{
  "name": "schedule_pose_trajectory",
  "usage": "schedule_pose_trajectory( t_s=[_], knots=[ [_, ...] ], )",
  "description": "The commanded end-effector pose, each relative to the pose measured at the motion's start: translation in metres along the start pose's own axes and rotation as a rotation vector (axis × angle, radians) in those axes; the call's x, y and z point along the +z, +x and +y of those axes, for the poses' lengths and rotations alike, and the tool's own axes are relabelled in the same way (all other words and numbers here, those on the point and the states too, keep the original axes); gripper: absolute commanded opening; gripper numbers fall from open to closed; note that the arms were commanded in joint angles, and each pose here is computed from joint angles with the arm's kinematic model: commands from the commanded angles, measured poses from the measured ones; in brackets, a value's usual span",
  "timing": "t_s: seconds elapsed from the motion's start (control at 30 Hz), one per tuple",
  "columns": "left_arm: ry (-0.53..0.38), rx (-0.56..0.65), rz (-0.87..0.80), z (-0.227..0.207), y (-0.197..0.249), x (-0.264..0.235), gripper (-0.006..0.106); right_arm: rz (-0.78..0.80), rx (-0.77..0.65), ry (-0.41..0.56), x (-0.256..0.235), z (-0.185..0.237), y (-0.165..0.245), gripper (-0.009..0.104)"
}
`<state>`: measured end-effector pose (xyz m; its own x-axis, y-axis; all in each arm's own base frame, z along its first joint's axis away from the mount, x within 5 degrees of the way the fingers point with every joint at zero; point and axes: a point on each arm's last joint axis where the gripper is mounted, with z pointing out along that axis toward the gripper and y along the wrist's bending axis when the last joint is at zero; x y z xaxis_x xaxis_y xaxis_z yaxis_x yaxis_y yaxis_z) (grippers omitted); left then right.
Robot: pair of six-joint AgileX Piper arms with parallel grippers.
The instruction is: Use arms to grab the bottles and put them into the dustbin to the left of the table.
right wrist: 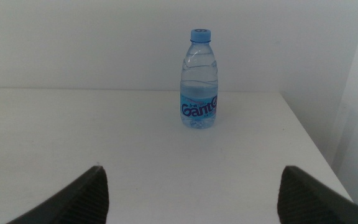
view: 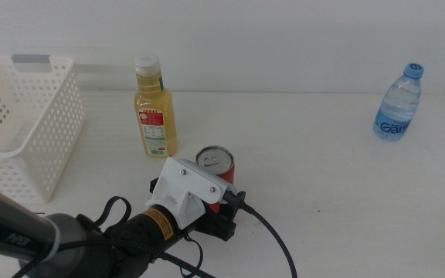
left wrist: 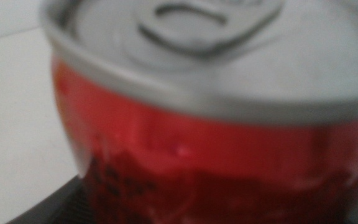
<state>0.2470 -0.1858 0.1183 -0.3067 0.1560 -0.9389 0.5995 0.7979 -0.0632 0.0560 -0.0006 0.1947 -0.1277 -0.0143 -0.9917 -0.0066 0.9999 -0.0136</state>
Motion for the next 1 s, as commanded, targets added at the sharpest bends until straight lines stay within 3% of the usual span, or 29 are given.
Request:
schedule_pose_trajectory(
  t_s=[0.0, 0.33, 0.43, 0.57, 0.67, 0.73, 0.83, 0.97],
  knots=[
    [-0.003, -0.012, 0.000, 0.000, 0.000, 0.002, 0.094, -0.013, -0.011, 0.008, 0.000, 0.000, 0.000, 0.088],
    [0.001, -0.008, 0.029, 0.000, 0.009, 0.005, 0.094, -0.013, -0.011, 0.008, 0.000, 0.000, 0.000, 0.088],
    [0.007, -0.003, 0.027, -0.001, 0.008, 0.005, 0.087, -0.013, -0.011, 0.008, 0.000, 0.000, 0.000, 0.088],
    [-0.001, -0.010, 0.015, 0.000, 0.007, 0.005, 0.071, -0.013, -0.011, 0.008, 0.000, 0.000, 0.000, 0.088],
    [0.000, -0.006, 0.012, 0.000, 0.007, 0.005, 0.050, -0.013, -0.011, 0.008, 0.000, 0.000, 0.000, 0.088],
    [0.009, -0.002, -0.018, -0.002, -0.005, -0.001, 0.016, -0.013, -0.011, 0.008, 0.000, 0.000, 0.000, 0.088],
    [0.005, 0.001, 0.000, -0.003, -0.022, -0.011, 0.007, -0.013, -0.011, 0.008, 0.000, 0.000, 0.000, 0.088],
    [-0.002, -0.012, 0.017, -0.004, -0.050, -0.034, 0.006, -0.013, -0.011, 0.008, 0.000, 0.000, 0.000, 0.088]
  ],
)
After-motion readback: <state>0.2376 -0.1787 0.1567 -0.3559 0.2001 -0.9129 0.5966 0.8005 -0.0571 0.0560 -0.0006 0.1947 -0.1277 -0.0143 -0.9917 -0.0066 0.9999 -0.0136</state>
